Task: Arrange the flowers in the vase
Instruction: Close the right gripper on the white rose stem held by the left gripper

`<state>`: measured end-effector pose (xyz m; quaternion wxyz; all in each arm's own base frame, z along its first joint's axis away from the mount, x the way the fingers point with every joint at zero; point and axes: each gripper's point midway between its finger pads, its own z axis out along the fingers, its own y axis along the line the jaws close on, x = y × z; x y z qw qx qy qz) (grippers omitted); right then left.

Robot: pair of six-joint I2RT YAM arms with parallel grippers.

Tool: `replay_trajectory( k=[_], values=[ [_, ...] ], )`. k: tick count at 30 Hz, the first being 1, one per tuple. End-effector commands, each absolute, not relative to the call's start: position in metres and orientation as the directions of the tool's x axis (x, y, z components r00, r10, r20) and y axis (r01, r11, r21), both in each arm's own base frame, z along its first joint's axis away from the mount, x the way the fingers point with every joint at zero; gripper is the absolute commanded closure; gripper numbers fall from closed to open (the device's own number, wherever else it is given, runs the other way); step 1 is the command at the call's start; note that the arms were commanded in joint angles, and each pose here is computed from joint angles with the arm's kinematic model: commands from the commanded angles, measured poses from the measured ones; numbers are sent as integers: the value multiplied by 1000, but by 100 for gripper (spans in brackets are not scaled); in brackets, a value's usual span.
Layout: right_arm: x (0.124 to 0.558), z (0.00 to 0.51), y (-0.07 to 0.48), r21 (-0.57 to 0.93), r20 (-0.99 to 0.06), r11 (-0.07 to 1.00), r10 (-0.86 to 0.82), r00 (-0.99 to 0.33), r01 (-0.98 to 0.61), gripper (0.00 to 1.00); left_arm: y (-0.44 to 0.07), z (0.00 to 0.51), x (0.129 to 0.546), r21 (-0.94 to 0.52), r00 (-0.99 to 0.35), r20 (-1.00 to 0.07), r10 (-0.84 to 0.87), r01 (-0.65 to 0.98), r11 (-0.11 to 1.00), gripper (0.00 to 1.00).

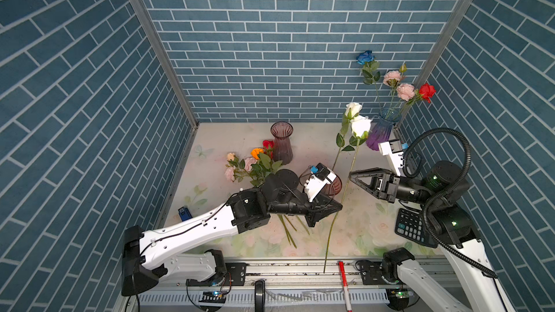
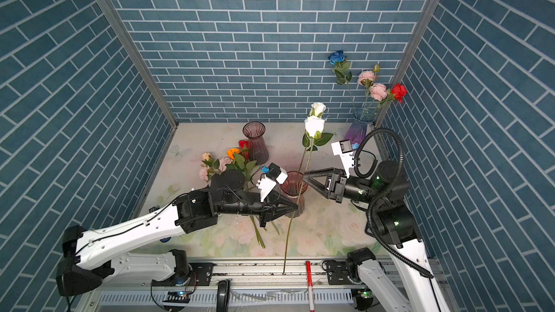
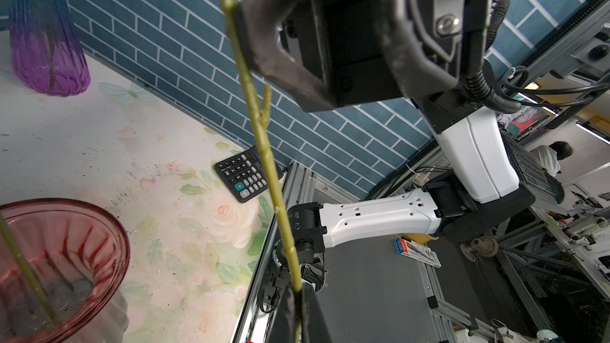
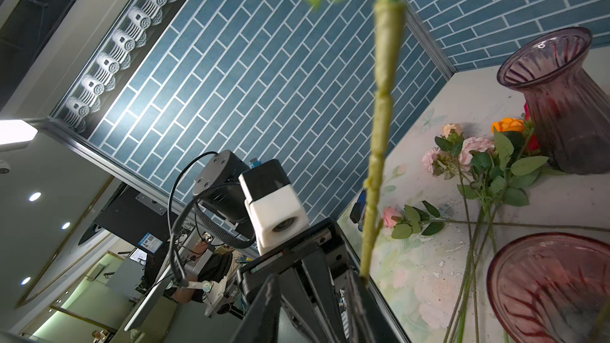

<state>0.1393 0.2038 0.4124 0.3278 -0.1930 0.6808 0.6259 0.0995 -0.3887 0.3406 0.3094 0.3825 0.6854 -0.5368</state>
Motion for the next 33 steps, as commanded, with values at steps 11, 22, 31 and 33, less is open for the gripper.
replay_trajectory(
  k=[11,22,31,33],
  values=[
    [142,413,201,685,-728,190,169,-664,-703,67,-388,361,88,-451,-460,-873,163,888,95,99],
    [136,404,196,695,-719,212,177,-672,-688,68,-364,353,110,-415,-460,-879,128,868,271,99],
    [143,411,200,704,-711,190,192,-677,-685,68,-380,356,96,-445,-472,-866,167,878,174,99],
    [144,413,201,705,-710,181,193,-678,-686,68,-385,357,93,-448,-472,-864,176,880,158,99]
  ],
)
